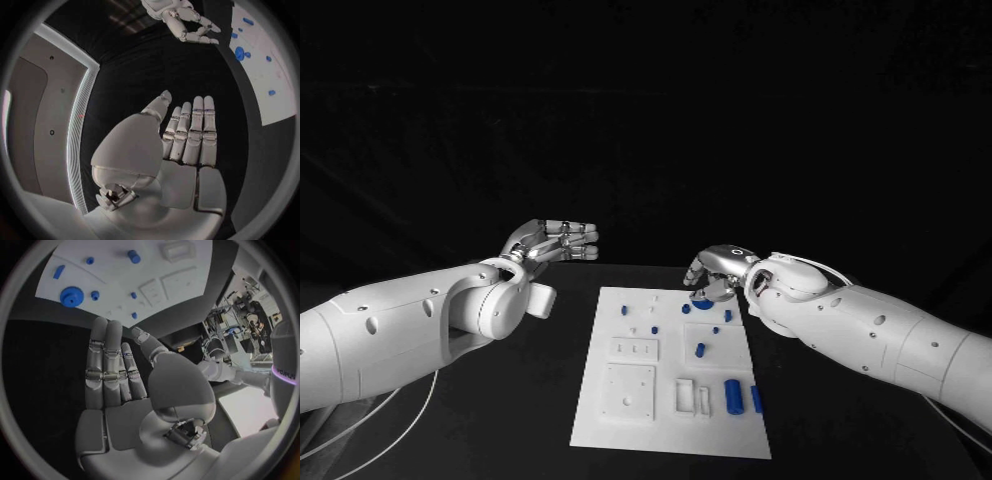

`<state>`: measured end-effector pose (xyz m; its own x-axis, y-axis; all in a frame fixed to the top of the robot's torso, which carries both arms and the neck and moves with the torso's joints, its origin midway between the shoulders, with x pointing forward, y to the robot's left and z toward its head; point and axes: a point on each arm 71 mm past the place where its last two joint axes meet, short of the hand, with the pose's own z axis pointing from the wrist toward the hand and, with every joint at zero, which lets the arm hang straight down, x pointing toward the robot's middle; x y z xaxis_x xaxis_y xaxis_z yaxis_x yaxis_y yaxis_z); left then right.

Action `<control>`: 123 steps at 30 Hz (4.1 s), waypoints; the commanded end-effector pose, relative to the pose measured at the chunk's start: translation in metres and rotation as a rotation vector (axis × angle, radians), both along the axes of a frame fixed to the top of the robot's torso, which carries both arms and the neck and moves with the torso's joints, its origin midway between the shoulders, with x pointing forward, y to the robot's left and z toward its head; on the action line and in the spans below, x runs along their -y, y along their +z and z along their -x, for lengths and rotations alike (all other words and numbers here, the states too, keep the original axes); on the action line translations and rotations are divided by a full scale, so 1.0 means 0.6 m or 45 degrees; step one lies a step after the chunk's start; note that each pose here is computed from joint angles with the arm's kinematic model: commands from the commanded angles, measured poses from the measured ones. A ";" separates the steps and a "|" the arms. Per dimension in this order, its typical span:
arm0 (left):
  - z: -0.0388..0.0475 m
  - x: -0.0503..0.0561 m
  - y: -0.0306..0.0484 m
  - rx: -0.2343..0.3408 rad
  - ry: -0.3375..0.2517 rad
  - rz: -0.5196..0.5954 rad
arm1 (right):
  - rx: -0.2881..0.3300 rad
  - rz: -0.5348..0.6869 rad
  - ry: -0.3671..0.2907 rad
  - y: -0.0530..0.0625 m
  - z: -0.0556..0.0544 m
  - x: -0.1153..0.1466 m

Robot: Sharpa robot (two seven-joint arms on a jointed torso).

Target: Assemble the parts on the task board

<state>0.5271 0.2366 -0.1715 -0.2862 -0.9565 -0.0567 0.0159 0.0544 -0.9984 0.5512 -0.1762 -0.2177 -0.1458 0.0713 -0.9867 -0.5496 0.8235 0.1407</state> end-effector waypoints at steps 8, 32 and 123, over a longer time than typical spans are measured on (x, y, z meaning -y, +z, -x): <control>0.015 0.016 0.027 0.037 -0.088 0.040 | 0.194 0.242 -0.052 -0.001 -0.007 -0.008; 0.033 0.023 0.060 0.085 -0.136 0.040 | 0.210 0.283 -0.119 -0.022 -0.024 0.011; 0.024 0.016 0.065 0.077 -0.136 0.028 | 0.413 0.152 -0.207 0.012 -0.032 0.030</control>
<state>0.5129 0.2287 -0.1345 -0.3661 -0.9287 -0.0582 0.0746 0.0330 -0.9967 0.5717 -0.1964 -0.2145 0.1336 -0.0802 -0.9878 -0.4045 0.9055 -0.1282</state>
